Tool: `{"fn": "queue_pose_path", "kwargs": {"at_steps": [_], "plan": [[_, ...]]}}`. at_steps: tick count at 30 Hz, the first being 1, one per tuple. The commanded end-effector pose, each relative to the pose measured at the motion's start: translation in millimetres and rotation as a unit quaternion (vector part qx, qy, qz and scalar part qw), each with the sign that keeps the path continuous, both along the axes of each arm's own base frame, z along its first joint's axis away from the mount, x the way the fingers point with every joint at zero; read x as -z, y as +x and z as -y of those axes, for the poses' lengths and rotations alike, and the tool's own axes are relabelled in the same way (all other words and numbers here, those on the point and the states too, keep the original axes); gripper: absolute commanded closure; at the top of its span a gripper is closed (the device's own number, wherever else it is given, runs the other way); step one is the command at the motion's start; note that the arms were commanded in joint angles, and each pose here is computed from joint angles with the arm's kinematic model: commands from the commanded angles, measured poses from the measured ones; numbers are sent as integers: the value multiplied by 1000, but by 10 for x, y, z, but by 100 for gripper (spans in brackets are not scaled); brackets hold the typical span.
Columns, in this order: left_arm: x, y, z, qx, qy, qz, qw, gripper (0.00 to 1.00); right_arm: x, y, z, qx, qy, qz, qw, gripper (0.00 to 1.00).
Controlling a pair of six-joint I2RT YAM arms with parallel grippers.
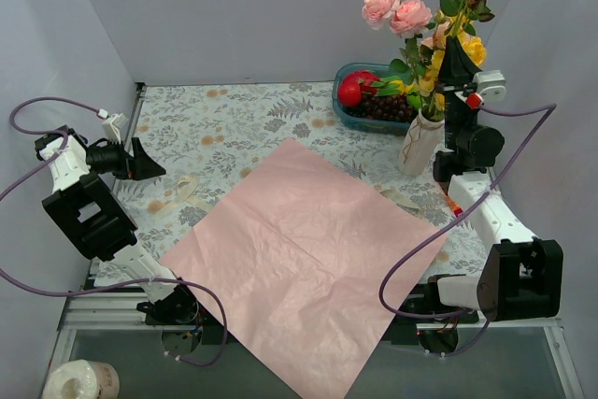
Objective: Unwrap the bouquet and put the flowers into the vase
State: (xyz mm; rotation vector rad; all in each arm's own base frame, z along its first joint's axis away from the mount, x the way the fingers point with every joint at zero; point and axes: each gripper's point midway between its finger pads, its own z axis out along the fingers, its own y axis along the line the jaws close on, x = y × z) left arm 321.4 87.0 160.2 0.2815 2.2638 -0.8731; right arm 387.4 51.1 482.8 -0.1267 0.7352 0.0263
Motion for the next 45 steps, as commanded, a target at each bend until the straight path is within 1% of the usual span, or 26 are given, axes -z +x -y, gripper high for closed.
{"fn": "queue_pose_path", "kwargs": {"at_steps": [1,6,11,18,27,29,32,33,35,36,37,39,40,42,43,44,45], "plan": [[-48,-3,-23,4,12,7,1000,2,-936,-820,77,-18,12,221,975,99],[-29,2,-20,4,8,7,1000,2,-840,-780,60,-21,6,208,978,99],[-12,2,-20,5,7,5,1000,2,-507,-687,62,-21,8,170,985,99],[-89,32,-40,3,11,11,1000,2,-157,-624,77,-12,3,136,991,99],[-120,37,-40,1,12,13,1000,2,187,-712,74,-13,-2,98,995,99],[-137,36,-29,2,12,16,1000,2,333,-696,78,-14,-1,77,997,99],[-160,43,-10,2,10,16,1000,2,429,-706,58,-28,6,57,998,99],[-180,44,3,2,8,18,1000,2,407,-731,42,-31,2,58,998,91],[-205,47,27,3,7,20,1000,2,421,-694,-4,-42,-4,41,998,79],[-226,51,32,0,4,21,1000,2,367,-724,-10,-44,-4,38,998,62],[-243,55,41,0,4,22,1000,2,473,-606,-26,-45,-8,-3,999,49],[-285,68,61,2,5,27,1000,2,419,-603,-4,-40,-3,-18,999,28],[-311,68,70,1,4,30,1000,2,524,-514,14,-34,0,-51,998,25],[-346,61,80,1,5,34,999,2,484,-532,18,-34,2,-64,997,16],[-380,58,87,1,6,38,999,2,593,-472,14,-33,3,-98,995,15],[-402,53,95,1,5,40,999,2,609,-462,17,-32,6,-112,993,14],[-417,48,101,2,6,42,999,2,537,-513,14,-34,9,-112,993,16]]}}
